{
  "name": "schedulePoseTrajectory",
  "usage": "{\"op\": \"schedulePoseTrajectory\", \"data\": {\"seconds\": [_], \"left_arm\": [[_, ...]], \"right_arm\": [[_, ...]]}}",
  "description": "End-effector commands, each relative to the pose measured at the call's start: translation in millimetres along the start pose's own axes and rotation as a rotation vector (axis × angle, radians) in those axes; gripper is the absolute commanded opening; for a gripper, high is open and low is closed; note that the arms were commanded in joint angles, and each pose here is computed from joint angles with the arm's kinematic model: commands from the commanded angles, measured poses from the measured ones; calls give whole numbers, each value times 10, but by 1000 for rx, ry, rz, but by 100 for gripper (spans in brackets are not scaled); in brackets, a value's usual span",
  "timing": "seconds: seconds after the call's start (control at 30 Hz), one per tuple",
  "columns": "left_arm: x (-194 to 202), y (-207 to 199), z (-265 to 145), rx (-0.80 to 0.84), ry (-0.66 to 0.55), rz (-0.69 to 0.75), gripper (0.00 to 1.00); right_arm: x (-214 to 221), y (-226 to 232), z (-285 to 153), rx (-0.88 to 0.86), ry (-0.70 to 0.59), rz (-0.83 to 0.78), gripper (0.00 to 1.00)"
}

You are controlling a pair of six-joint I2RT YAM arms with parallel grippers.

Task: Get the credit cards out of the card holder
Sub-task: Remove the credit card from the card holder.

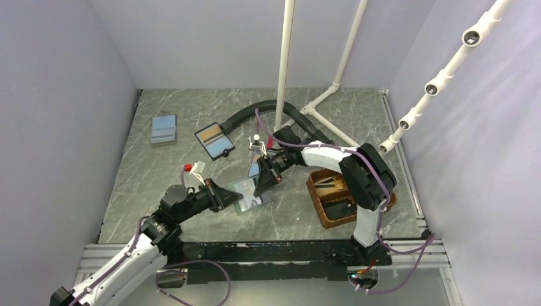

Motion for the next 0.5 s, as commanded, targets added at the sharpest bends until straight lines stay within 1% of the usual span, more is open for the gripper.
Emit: {"op": "schedulePoseTrajectory", "data": {"seconds": [0.0,0.47], "left_arm": [[-3,-14,-49,8,-17,-9,0],[85,112,-160,-70,-24,-35,0]], "right_arm": [[-7,-103,-89,43,-30,-21,0],[29,-194,-102,72,-26,-18,0]]}}
Point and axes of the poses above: each gripper's point midway between its finger pads, its own z axis out along the fingers, its own y axis along the line the jaws close on, x = y × z, the point moved 6 cm from there along -z, back along the fingers, and after that the axes turned 11 degrees about z, right-handed, at the moved point
